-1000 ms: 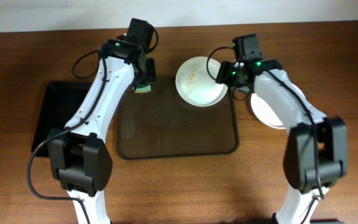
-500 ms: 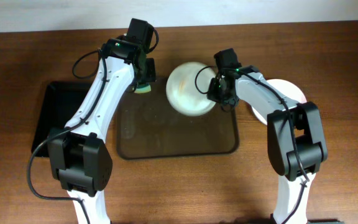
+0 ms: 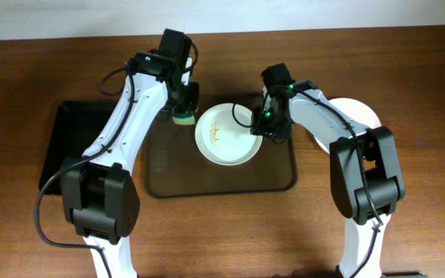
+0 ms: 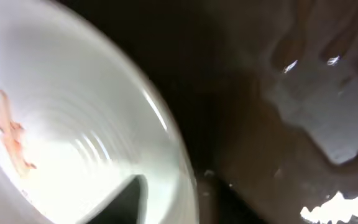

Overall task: Clean dirty plates on tray and stack at the side
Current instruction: 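Grasp the rim of the last white plate on the tray with the right gripper, then scrub the held plate with the sponge in the left gripper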

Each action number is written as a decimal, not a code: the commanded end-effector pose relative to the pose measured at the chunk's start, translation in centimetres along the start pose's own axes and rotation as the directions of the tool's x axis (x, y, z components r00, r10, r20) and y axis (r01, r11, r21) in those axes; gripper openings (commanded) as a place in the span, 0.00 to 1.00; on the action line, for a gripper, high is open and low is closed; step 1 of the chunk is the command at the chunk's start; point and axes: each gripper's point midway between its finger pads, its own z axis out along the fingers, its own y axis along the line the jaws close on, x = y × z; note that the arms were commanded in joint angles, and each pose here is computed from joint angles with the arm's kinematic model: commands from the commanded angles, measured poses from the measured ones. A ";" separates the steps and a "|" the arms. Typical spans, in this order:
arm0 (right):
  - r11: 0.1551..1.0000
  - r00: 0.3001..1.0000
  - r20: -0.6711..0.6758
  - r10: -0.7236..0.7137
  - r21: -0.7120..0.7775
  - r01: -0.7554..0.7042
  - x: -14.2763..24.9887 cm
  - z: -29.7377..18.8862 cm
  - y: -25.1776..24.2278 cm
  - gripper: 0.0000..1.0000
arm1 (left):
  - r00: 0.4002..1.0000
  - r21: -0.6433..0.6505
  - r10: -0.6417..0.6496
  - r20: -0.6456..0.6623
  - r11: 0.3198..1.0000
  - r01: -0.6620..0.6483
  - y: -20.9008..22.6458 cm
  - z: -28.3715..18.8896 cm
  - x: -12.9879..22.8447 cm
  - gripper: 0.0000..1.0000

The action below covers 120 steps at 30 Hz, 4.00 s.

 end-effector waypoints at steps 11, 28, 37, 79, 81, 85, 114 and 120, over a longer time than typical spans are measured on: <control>1.000 1.000 0.017 -0.005 -0.020 0.005 -0.8 0.6 0.4 0.04 | 0.958 0.228 0.269 0.100 0.931 -0.285 -8.0 6.9 3.1 0.01; 1.000 0.999 0.021 -0.024 0.001 0.024 -0.6 0.8 0.8 0.04 | 0.973 0.106 0.229 -0.026 0.969 -0.225 -4.3 15.6 5.0 0.00; 1.000 1.000 0.009 -0.020 0.006 0.020 -0.1 1.0 0.6 0.04 | 0.973 -0.192 0.228 -0.042 0.954 -0.232 0.9 17.2 4.4 0.01; 0.998 0.999 0.002 -0.040 0.057 0.040 0.9 1.7 1.1 0.04 | 0.956 -0.003 0.041 -0.292 0.999 -0.044 -3.1 5.7 4.4 0.01; 0.997 0.999 0.004 -0.040 0.062 0.040 0.9 1.7 1.0 0.04 | 0.952 0.011 0.040 -0.304 0.999 -0.039 -3.3 6.8 5.1 0.01; 0.997 0.999 0.004 -0.040 0.062 0.040 0.9 1.7 1.0 0.04 | 0.956 0.014 0.041 -0.291 0.999 -0.039 -2.9 10.2 6.3 0.01; 0.997 0.999 0.007 -0.041 0.061 0.041 0.8 1.7 1.1 0.04 | 0.973 -0.546 0.048 0.225 0.834 0.085 4.2 5.1 -2.1 0.01; 0.997 0.999 0.007 -0.041 0.061 0.041 0.8 1.7 1.1 0.04 | 0.965 -0.547 0.029 0.261 0.828 0.123 4.5 1.1 -2.2 0.01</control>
